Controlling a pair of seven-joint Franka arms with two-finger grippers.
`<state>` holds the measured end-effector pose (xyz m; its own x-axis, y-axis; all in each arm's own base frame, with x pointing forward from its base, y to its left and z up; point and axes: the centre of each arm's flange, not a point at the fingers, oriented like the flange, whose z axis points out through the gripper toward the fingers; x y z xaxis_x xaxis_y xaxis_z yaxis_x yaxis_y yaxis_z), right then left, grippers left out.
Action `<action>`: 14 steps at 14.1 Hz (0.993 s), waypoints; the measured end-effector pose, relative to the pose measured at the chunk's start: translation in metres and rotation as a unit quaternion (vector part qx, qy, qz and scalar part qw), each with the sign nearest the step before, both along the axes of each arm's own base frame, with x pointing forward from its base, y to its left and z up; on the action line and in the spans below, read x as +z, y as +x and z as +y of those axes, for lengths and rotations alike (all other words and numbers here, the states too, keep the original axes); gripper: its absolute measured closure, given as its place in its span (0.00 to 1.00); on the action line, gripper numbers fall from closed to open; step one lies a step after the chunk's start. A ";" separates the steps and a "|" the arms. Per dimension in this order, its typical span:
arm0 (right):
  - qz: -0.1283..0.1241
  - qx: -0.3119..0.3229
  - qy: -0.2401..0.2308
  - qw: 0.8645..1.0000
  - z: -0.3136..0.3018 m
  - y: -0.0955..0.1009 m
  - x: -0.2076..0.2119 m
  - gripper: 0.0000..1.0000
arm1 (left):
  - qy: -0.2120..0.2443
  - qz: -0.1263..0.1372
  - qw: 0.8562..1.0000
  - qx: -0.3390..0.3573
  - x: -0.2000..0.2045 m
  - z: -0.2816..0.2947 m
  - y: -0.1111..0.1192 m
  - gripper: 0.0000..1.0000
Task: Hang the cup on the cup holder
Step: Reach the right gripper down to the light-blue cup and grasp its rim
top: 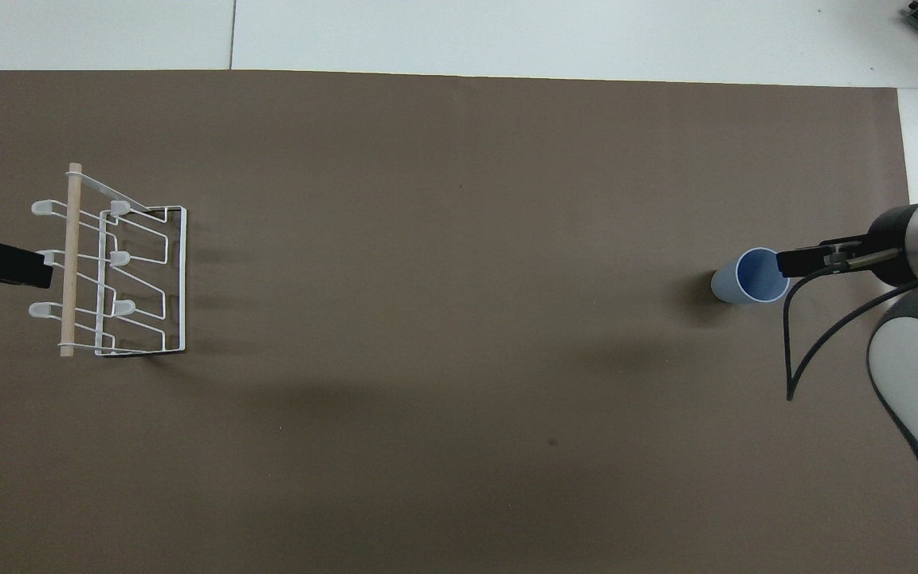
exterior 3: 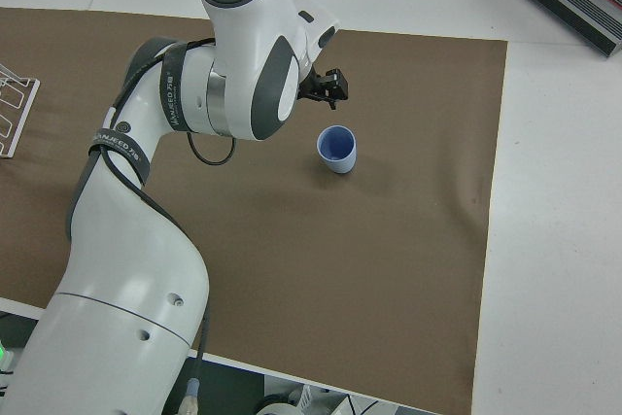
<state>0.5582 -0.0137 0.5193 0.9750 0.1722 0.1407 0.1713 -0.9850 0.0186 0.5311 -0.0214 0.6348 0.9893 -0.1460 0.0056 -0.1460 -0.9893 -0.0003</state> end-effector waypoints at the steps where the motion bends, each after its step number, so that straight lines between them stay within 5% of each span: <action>1: 0.004 0.001 0.003 1.000 0.000 0.004 -0.018 0.00 | 0.000 0.000 1.000 0.000 -0.001 0.000 0.000 0.00; 7: 0.027 -0.002 0.020 0.999 -0.006 0.024 -0.111 0.00 | 0.000 -0.002 1.000 -0.001 -0.002 -0.001 -0.001 0.00; 14: 0.041 0.010 0.020 0.999 0.010 0.003 -0.161 0.00 | 0.000 -0.005 1.000 -0.001 -0.003 -0.002 -0.004 0.00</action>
<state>0.5608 -0.0037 0.3582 0.9800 0.1869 0.0686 0.1896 -0.9812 -0.0356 0.5273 -0.0231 0.6315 0.9889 -0.1480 0.0157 -0.1480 -0.9890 -0.0021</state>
